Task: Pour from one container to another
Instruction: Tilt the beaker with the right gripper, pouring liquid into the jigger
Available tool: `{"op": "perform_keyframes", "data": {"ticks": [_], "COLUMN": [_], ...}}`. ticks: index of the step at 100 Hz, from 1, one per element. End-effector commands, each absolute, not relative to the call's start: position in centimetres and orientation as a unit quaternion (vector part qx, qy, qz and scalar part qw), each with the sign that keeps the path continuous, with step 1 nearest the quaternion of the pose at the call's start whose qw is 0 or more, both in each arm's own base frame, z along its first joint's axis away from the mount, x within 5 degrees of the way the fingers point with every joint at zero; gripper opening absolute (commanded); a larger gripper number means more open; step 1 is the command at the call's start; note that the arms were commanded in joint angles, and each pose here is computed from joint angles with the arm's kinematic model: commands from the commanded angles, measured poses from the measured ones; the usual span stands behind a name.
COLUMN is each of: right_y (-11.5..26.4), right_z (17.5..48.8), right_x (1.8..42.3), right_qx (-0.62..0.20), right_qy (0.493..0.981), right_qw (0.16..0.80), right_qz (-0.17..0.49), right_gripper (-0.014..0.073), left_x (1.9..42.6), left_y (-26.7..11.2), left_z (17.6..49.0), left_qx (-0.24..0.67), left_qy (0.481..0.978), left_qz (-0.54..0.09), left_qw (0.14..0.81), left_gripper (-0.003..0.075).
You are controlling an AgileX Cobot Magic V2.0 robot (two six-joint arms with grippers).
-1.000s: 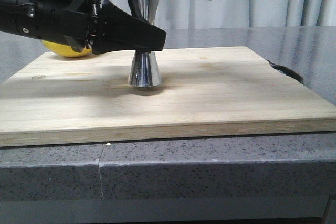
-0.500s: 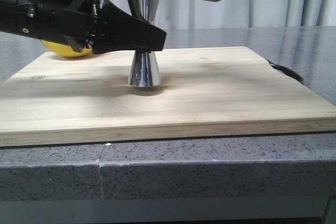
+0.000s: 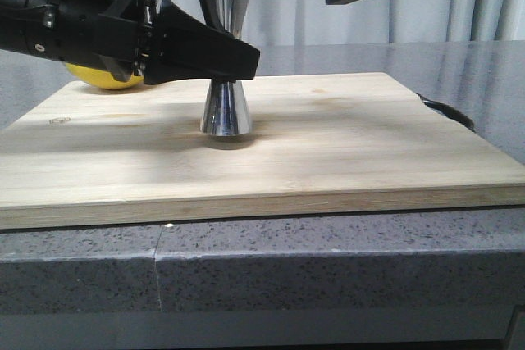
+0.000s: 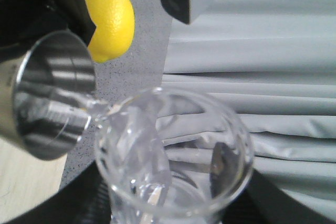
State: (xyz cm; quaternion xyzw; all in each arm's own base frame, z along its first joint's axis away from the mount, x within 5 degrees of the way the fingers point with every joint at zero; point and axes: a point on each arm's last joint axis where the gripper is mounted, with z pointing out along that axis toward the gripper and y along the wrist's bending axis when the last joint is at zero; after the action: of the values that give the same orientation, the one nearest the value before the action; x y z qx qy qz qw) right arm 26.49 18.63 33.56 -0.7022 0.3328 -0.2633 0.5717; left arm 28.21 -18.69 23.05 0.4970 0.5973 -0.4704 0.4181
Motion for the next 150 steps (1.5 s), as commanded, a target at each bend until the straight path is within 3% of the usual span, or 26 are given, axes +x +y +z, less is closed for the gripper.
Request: {"op": "perform_keyframes", "data": {"ticks": [1,52,96,123,150], "right_y": [18.61,18.67,18.56,18.33,17.89], "right_z": [36.01,35.88,35.85,35.95,36.12], "right_x": [25.97,25.89,25.98,26.20,26.57], "right_qx": [-0.685,-0.703,-0.698,-0.662,-0.521], "right_qy": [0.296,0.264,0.280,0.349,0.528], "right_qw": [0.606,0.590,0.591,0.613,0.664], "right_qz": [-0.276,-0.297,-0.292,-0.253,-0.099], "right_gripper": [0.0219,0.0219,0.0219,0.0219,0.0219], "left_x": [27.55,27.55,27.55,27.55,27.57], "left_y": [-19.09,-19.09,-19.09,-19.09,-19.10], "left_z": [25.96,25.96,25.96,25.96,25.99], "left_qx": [0.491,0.491,0.491,0.491,0.491], "left_qy": [0.546,0.546,0.546,0.546,0.546], "left_qz": [-0.512,-0.512,-0.512,-0.512,-0.511], "left_qw": [0.446,0.446,0.446,0.446,0.447], "left_gripper": [-0.0013,-0.0013,-0.0013,-0.0013,-0.0013]}}
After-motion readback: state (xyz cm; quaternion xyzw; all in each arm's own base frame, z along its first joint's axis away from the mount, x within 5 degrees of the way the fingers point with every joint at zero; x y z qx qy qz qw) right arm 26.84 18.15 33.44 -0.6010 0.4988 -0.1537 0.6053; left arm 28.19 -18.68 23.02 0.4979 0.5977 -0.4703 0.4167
